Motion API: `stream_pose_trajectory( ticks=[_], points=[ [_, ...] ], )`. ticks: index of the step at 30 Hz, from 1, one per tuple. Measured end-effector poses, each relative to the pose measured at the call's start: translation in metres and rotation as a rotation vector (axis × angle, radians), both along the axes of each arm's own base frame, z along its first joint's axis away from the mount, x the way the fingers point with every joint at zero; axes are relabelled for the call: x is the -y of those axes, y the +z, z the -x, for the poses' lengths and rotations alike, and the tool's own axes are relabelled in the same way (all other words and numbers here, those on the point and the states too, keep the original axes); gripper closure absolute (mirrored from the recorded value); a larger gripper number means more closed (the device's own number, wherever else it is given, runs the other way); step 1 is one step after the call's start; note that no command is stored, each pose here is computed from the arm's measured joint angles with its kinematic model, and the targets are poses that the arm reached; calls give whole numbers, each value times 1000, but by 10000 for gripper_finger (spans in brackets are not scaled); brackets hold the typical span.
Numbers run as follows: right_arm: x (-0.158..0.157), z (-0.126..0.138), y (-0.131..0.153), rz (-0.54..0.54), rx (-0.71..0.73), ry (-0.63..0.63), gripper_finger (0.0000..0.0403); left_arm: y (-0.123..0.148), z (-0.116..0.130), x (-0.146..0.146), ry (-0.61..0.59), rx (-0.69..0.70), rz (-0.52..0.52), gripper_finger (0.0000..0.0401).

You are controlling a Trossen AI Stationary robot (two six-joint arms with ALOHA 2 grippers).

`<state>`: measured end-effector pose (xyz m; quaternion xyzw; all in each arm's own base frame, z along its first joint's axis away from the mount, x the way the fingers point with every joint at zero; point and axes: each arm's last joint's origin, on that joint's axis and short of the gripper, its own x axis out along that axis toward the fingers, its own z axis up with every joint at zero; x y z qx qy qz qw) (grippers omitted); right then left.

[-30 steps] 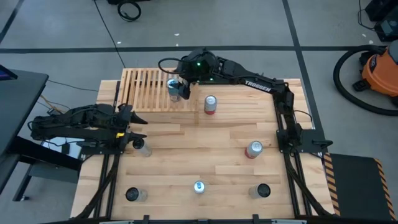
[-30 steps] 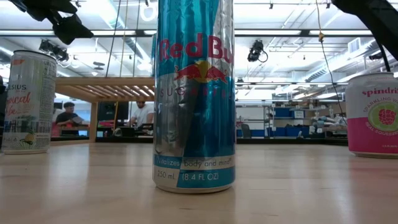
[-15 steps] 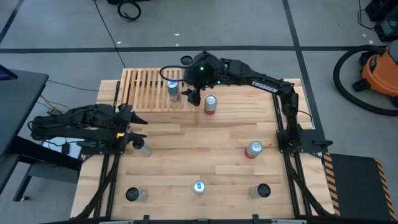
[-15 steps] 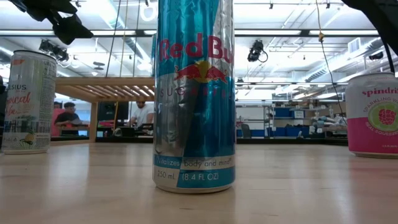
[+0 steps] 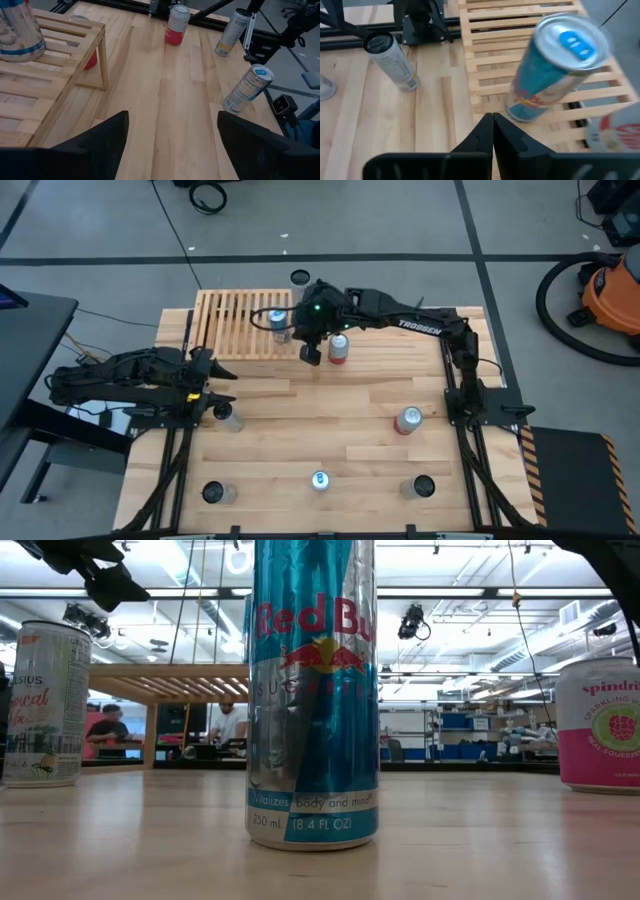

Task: Place canned beverage on shelf
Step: Put the top blue soda can on the shelf

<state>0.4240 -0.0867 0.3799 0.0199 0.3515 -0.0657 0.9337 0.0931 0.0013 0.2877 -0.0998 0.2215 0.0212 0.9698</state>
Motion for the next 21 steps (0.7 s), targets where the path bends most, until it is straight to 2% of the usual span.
stream_pose_trajectory(
  ticks=[4, 9, 14, 21],
  points=[
    [-1, -9, -20, -20, 7, -18, 385, 0, 0, 0, 0, 0, 0, 87],
    [-6, -18, -34, 25, 56, -40, 397, 0, 0, 0, 0, 0, 0, 87],
    [-8, -26, -47, 51, 108, -53, 392, 0, 0, 0, 0, 0, 0, 87],
    [-11, -29, -59, 114, 119, -111, 398, 0, 0, 0, -4, 0, -7, 87]
  ],
)
